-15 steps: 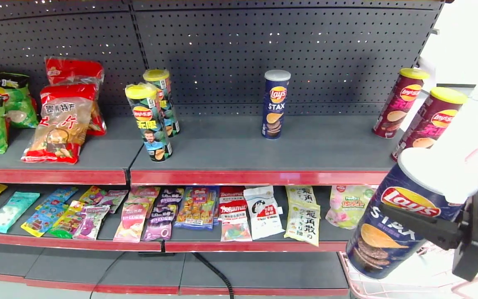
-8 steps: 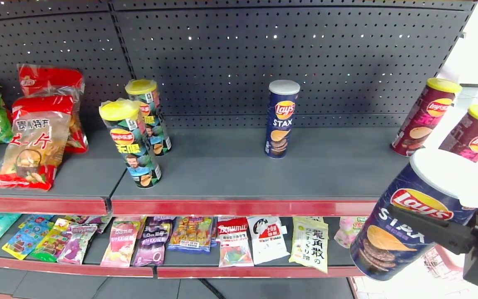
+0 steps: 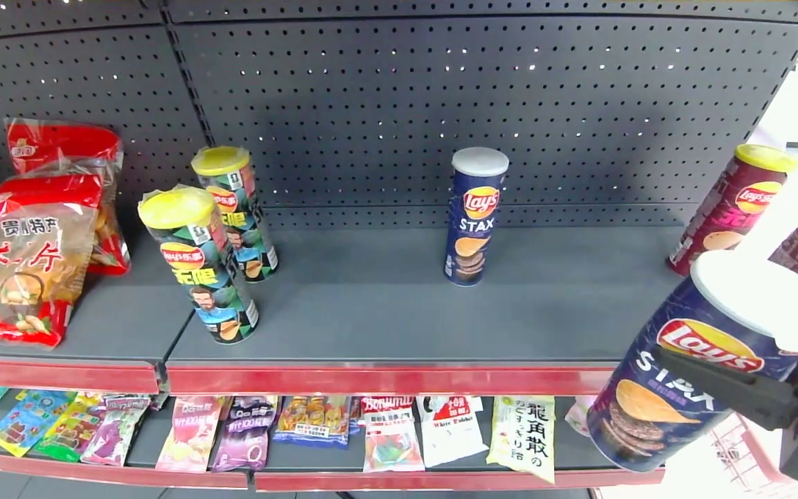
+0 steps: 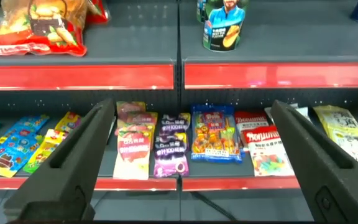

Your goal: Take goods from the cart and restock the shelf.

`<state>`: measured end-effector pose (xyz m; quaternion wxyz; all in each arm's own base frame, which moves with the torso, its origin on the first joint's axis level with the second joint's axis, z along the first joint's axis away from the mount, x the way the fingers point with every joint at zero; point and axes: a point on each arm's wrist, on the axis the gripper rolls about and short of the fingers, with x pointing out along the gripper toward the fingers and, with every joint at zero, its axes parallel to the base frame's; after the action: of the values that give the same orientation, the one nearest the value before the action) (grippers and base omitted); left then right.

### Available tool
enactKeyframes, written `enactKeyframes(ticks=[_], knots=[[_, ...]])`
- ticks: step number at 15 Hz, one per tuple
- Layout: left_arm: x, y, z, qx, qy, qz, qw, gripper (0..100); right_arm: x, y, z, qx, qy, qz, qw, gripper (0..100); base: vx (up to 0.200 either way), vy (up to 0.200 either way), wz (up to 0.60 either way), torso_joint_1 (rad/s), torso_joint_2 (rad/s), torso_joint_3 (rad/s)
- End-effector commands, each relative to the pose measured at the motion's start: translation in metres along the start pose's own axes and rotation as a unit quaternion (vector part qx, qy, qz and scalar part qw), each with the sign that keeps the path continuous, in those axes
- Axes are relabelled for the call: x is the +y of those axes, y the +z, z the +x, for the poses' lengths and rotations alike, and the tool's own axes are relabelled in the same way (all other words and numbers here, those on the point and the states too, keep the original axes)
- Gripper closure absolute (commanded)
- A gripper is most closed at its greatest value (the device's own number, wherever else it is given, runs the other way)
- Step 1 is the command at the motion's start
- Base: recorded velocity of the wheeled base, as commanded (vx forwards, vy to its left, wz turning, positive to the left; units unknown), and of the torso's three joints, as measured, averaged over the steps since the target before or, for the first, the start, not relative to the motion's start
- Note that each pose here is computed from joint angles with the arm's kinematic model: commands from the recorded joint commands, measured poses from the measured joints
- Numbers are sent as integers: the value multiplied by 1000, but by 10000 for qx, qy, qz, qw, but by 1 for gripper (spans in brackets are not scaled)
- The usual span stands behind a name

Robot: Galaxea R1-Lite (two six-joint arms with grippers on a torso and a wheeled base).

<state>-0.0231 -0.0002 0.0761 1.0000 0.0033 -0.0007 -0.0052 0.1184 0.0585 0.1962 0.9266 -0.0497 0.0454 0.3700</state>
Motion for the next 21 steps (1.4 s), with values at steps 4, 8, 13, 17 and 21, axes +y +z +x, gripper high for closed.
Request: enactKeyframes(ticks=[4,8,13,17,21], knots=[[0,0,0,6,-2,-10,10000,0,-1,1,2,4,6,0,10000,100,100,0,0,-2,-4,2],[0,0,0,6,-2,-25,10000,0,-1,-1,3,40,17,12,10000,100,0,0,0,0,0,0],[0,0,0,22,-17,-3,10000,0,-1,1,2,7,-17,-8,10000,100,0,0,0,0,0,0],[-1,0,0,-8,-331,136,9994,0,-1,6,-2,-121,-192,-64,9997,100,0,0,0,0,0,0],[-4,146,13,-656,-1546,57,9858,0,0,13,-6,-288,-200,-54,9994,100,0,0,0,0,0,0]])
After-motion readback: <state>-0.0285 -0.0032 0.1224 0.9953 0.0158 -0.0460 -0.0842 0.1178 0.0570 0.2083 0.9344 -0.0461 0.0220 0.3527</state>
